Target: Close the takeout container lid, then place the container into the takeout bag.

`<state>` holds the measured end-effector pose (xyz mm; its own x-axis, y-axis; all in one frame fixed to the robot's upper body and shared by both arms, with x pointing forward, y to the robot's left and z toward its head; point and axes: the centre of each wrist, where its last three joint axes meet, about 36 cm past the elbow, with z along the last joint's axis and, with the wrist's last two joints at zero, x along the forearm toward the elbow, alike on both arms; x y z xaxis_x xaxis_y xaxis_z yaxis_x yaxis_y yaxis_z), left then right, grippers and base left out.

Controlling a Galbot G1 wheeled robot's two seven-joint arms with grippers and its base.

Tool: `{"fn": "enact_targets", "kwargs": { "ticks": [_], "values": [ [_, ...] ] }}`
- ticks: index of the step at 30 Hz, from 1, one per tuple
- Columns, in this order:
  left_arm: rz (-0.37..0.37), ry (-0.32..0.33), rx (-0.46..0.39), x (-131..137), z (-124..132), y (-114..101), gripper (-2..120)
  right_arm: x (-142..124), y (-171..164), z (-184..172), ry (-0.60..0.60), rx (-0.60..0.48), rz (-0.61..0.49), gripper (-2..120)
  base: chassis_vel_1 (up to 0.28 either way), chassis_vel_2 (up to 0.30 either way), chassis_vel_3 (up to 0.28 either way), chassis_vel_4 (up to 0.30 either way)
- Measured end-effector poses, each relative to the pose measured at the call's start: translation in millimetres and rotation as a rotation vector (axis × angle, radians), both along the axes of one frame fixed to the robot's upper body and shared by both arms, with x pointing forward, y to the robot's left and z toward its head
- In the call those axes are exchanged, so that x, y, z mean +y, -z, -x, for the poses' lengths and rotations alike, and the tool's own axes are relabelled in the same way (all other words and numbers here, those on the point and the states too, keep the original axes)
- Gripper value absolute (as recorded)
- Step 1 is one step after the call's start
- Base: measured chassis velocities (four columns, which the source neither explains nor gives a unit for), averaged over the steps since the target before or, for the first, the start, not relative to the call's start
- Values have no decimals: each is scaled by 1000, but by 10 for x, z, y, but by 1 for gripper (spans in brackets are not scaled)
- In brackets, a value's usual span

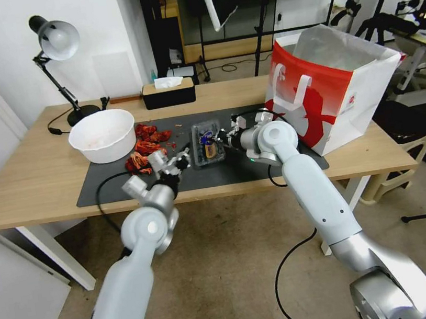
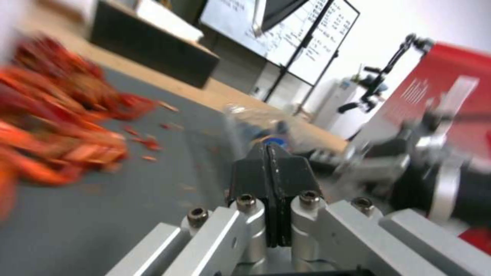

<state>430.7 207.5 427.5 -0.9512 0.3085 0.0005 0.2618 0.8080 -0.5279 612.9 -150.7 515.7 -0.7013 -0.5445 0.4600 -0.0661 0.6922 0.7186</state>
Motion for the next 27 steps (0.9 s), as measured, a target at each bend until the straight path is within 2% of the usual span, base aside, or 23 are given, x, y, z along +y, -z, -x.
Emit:
{"fn": "enact_targets", "kwargs": {
  "ticks": [1, 2, 3, 5, 6, 9, 10, 11, 13, 15, 17, 19, 21, 22, 26, 27],
  "values": [
    [-58, -13, -33, 53, 126, 62, 0, -9, -33, 10, -2, -10, -9, 0, 0, 0, 0, 0],
    [-58, -13, -33, 53, 126, 62, 0, -9, -33, 10, -2, -10, -9, 0, 0, 0, 0, 0],
    [-96, -22, -52, 86, 207, 94, 1, -17, -59, 18, -4, -18, -15, 0, 0, 0, 0, 0],
    [-174, -50, -85, 139, 362, 163, 10, -38, -127, 39, -6, -39, -32, 0, 0, 0, 0, 0],
    [-174, -50, -85, 139, 362, 163, 10, -38, -127, 39, -6, -39, -32, 0, 0, 0, 0, 0],
    [-261, -88, -130, 185, 461, 253, 25, -154, -239, 116, 3, -75, -48, 0, 0, 0, 0, 0],
    [-261, -88, -130, 185, 461, 253, 25, -154, -239, 116, 3, -75, -48, 0, 0, 0, 0, 0],
    [-292, -97, -141, 198, 484, 286, 28, -208, -281, 154, 9, -89, -51, 0, 0, 0, 0, 0],
    [-340, -105, -150, 209, 520, 350, 40, -341, -373, 270, 22, -122, -52, 0, 0, 0, 0, 0],
    [-356, -107, -150, 212, 537, 375, 41, -381, -406, 305, 27, -134, -50, 0, 0, 0, 0, 0],
    [-400, -137, -154, 261, 661, 495, 54, -457, -540, 408, 30, -185, -50, 0, 0, 0, 0, 0],
    [-408, -148, -156, 276, 696, 522, 57, -464, -577, 431, 30, -201, -51, 0, 0, 0, 0, 0],
    [-432, -184, -161, 317, 836, 624, 69, -500, -738, 519, 36, -275, -47, 0, 0, 0, 0, 0],
    [-432, -184, -161, 317, 836, 624, 69, -500, -738, 519, 36, -275, -47, 0, 0, 0, 0, 0],
    [-491, -229, -189, 310, 1121, 788, 87, -619, -1066, 634, 93, -462, 8, 0, 0, 0, 0, 0],
    [-491, -229, -189, 310, 1121, 788, 87, -619, -1066, 634, 93, -462, 8, 0, 0, 0, 0, 0]
  ]
}}
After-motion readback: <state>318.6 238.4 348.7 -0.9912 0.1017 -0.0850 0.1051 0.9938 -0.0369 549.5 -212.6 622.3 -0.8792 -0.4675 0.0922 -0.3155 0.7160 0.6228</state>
